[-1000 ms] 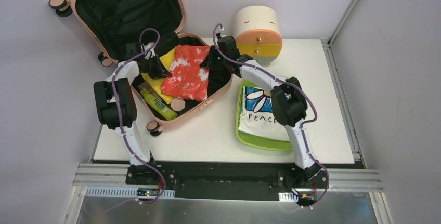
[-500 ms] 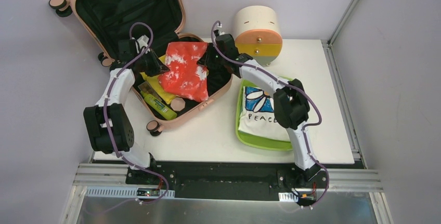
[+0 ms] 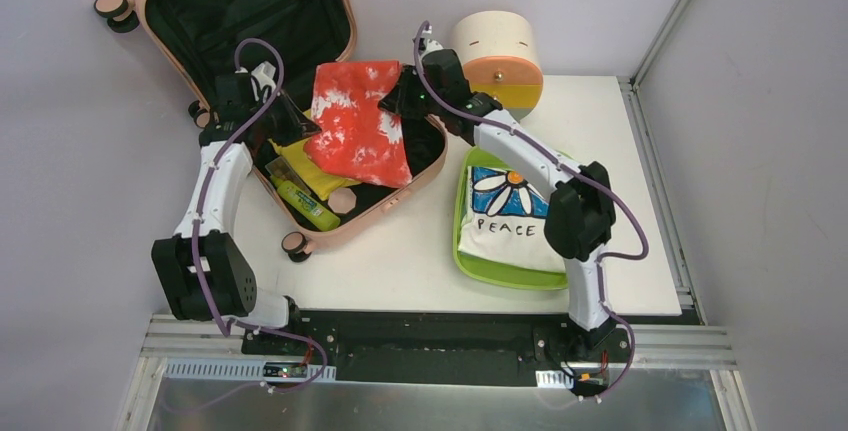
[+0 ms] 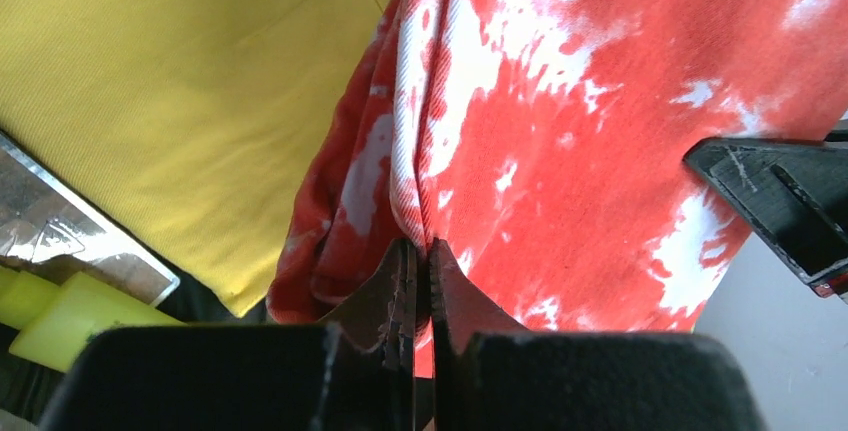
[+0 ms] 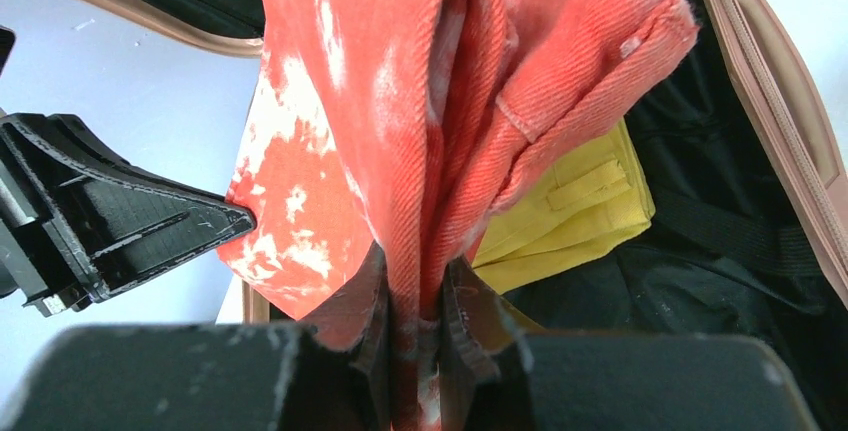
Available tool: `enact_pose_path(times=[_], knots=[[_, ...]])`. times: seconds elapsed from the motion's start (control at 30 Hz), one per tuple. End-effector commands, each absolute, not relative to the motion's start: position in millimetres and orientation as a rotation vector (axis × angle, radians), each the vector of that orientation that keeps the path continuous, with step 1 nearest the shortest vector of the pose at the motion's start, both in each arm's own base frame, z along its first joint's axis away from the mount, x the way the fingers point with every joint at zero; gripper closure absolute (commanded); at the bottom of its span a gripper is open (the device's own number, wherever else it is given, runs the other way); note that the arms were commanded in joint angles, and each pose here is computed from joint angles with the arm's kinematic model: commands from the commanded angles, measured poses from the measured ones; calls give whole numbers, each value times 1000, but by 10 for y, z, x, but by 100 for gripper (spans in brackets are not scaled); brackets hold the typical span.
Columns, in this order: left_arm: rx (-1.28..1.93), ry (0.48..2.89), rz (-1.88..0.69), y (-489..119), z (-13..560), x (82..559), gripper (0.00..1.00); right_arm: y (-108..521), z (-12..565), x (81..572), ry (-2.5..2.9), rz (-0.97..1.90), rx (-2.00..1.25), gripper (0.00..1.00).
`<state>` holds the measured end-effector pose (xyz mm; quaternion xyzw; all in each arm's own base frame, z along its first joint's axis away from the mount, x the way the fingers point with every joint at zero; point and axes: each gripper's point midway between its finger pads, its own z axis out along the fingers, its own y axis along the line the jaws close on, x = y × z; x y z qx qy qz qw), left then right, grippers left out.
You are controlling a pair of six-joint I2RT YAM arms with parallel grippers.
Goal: Open, take out, and arrange the luggage
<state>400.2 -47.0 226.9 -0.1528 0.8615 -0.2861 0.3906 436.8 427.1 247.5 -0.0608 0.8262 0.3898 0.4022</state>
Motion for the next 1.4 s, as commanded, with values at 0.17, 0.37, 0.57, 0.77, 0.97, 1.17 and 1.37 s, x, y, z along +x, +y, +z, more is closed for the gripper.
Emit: enact_pose_path(times=[0.17, 0.37, 0.57, 0.77, 0.97, 1.17, 1.37], knots=[[-379, 2120, -753, -555, 2780, 3713, 100, 3967, 3578, 4140, 1867, 1001, -190, 100], [-311, 2135, -802, -941, 2793, 3439, 100, 3697, 3576, 3811, 1946, 981, -182, 100], [-194, 2137, -876, -1551, 2898, 3030, 100, 3189, 3437, 3288, 2031, 927, -168, 100], [-146, 2158, -912, -2075, 2894, 2691, 100, 2437, 3175, 2822, 2080, 800, -90, 100], [-109, 2172, -946, -2635, 2815, 2492, 100, 1862, 2925, 2489, 2099, 716, -58, 100], [-90, 2210, -981, -3140, 2666, 2549, 100, 1504, 2749, 2476, 2156, 658, -20, 100], [-162, 2193, -1032, -3440, 2504, 2676, 100, 1324, 2565, 2523, 2236, 640, -32, 100]])
